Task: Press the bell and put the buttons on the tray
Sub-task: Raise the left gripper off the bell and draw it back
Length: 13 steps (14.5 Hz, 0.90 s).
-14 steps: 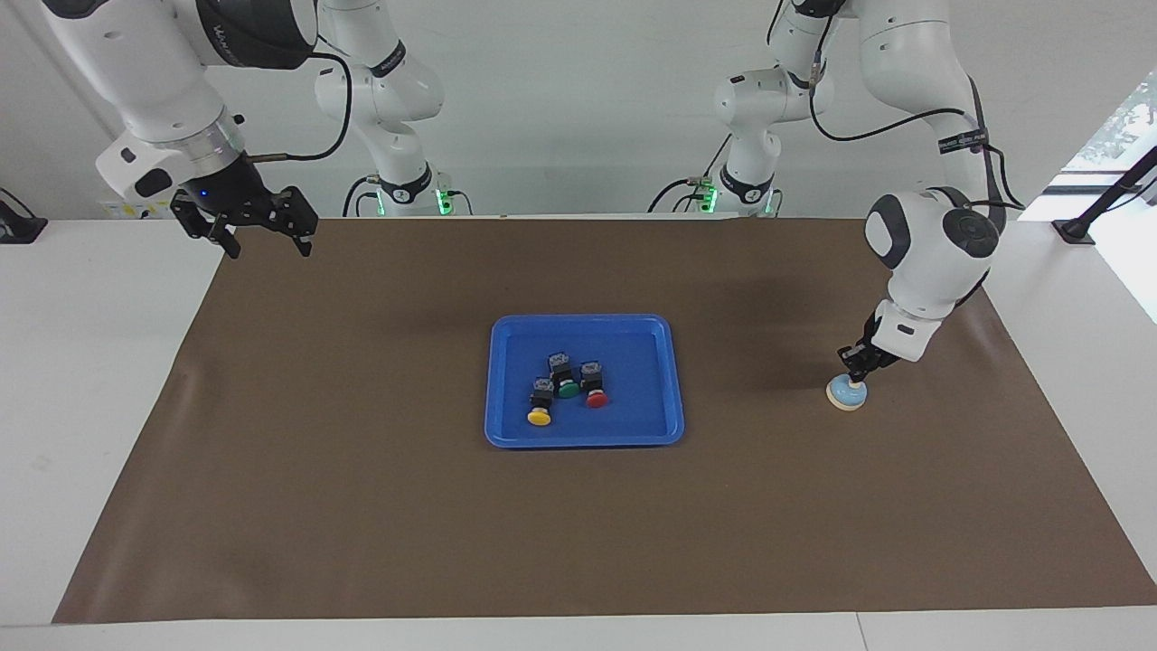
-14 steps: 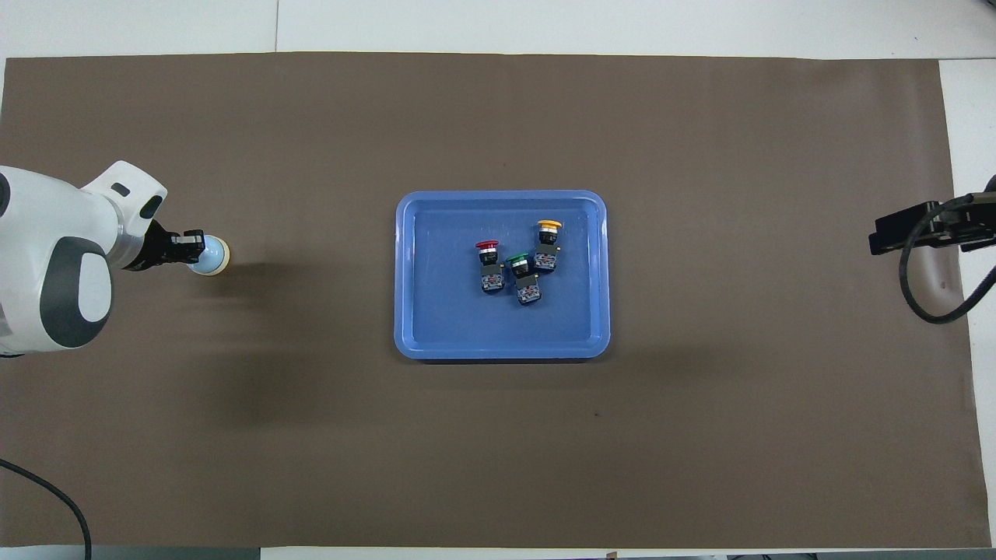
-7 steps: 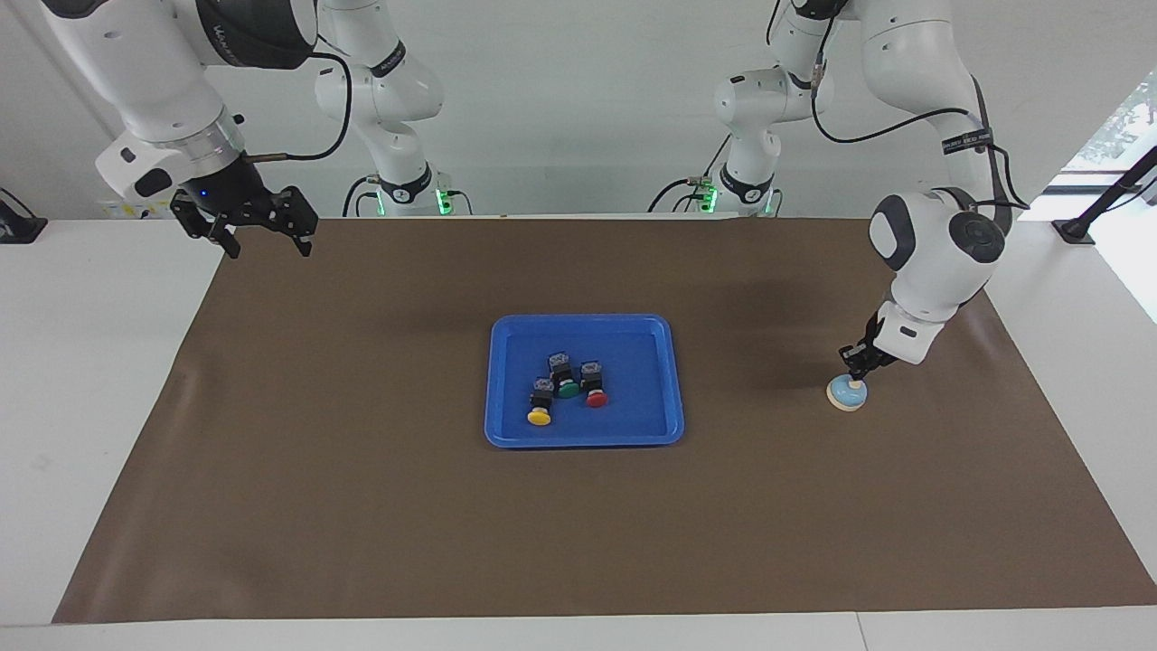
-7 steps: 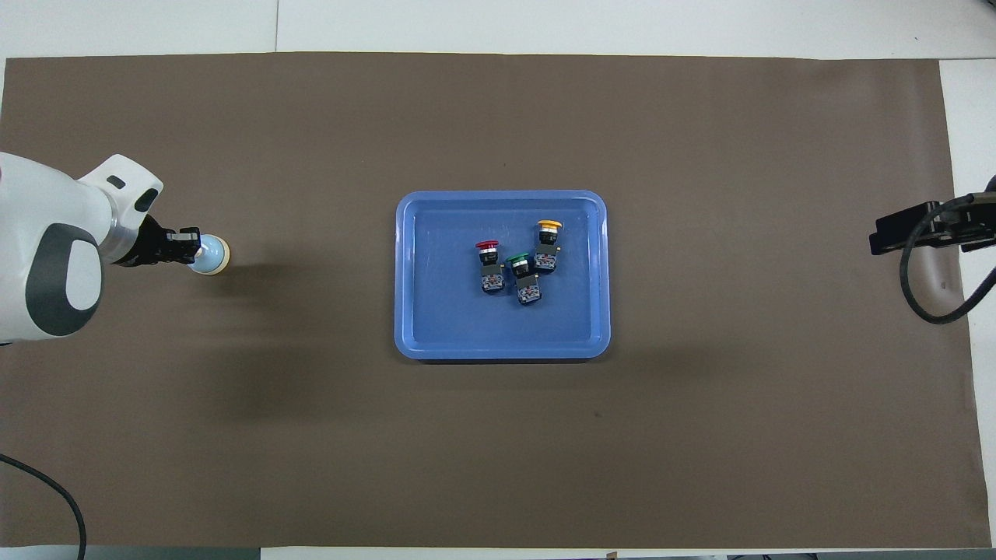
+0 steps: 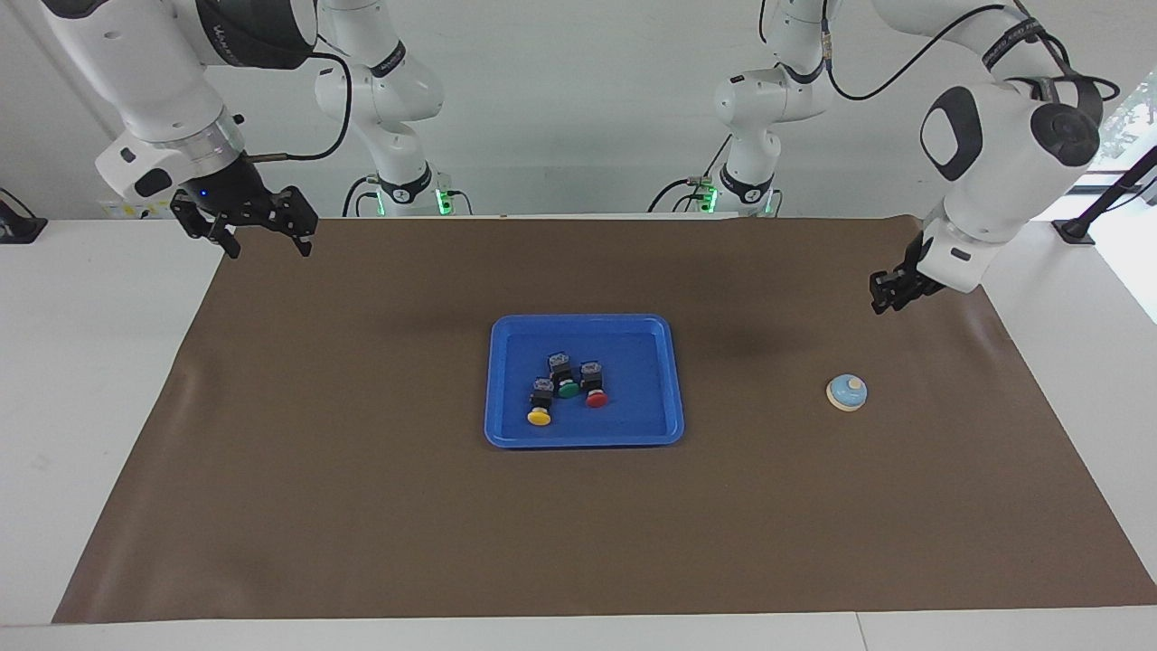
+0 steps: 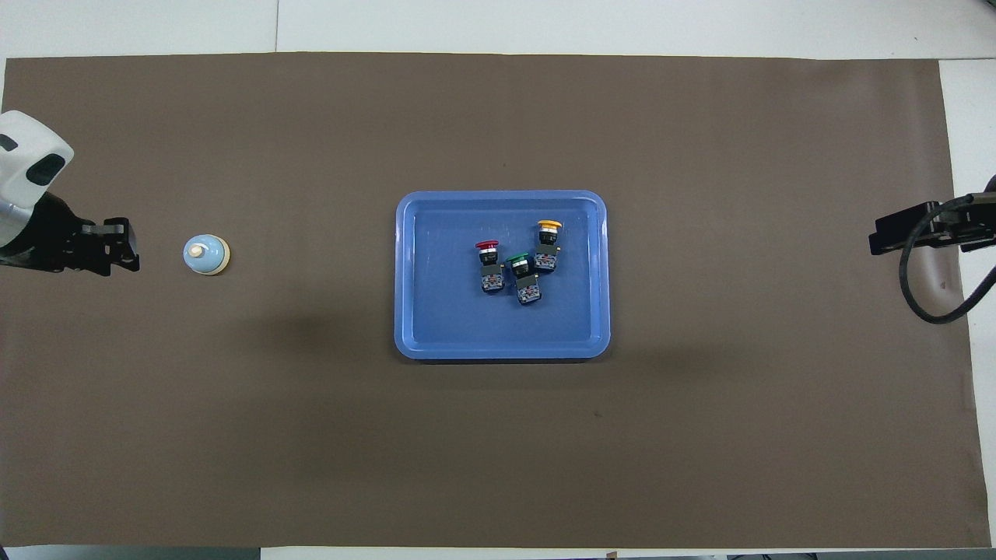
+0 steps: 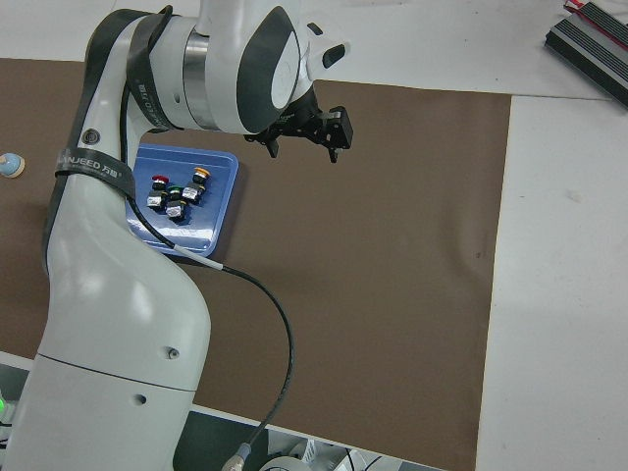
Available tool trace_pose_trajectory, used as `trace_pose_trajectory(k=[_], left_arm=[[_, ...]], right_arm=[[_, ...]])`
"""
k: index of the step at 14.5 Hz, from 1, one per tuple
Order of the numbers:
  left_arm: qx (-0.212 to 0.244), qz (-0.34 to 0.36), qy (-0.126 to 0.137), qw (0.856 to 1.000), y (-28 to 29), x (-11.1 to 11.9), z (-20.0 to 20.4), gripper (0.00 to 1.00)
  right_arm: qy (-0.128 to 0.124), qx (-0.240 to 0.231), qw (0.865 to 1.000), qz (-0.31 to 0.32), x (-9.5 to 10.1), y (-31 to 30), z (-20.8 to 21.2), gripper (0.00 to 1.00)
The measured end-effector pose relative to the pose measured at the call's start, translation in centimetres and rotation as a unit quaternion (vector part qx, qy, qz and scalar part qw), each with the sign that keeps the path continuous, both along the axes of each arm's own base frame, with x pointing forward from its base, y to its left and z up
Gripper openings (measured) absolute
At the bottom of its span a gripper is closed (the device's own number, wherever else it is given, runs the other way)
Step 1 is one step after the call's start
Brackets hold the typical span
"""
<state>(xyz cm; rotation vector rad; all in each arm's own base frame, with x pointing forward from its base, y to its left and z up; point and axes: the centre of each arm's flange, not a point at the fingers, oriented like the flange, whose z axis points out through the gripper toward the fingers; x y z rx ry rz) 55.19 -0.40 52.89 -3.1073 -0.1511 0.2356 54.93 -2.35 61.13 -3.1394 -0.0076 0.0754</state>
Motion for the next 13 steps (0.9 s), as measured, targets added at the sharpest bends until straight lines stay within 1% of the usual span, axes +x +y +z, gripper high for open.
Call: trace_pose_trajectory(k=[1,2,3,5,6,10,13], left_arm=[[0.002,-0.001,0.006,1.0,-0.2,-1.2,1.4,0.55],[0.003,-0.002,0.004,1.0,-0.4,-1.8,2.3,0.66],[0.003,-0.006,0.0,1.0,-0.8,-2.0,2.7,0.76],[0.003,-0.016,0.002,1.0,-1.9,-2.0,2.4,0.97],[0.003,-0.021,0.005,1.0,-2.5,-1.8,2.1,1.0],[0.002,-0.035,0.017,0.999,-3.9,-1.4,0.8,1.0],[-0.001,-0.03,0.017,0.999,-3.5,-1.4,0.9,1.0]], right_arm=[[0.0,0.0,1.0,0.0,0.0,0.0,0.0,1.0],[0.0,0.0,1.0,0.0,0.0,0.0,0.0,1.0],[0.0,0.0,1.0,0.0,0.0,0.0,0.0,1.0],[0.0,0.0,1.0,0.0,0.0,0.0,0.0,1.0],[0.0,0.0,1.0,0.0,0.0,0.0,0.0,1.0],[0.0,0.0,1.0,0.0,0.0,0.0,0.0,1.0],[0.0,0.0,1.0,0.0,0.0,0.0,0.0,1.0]])
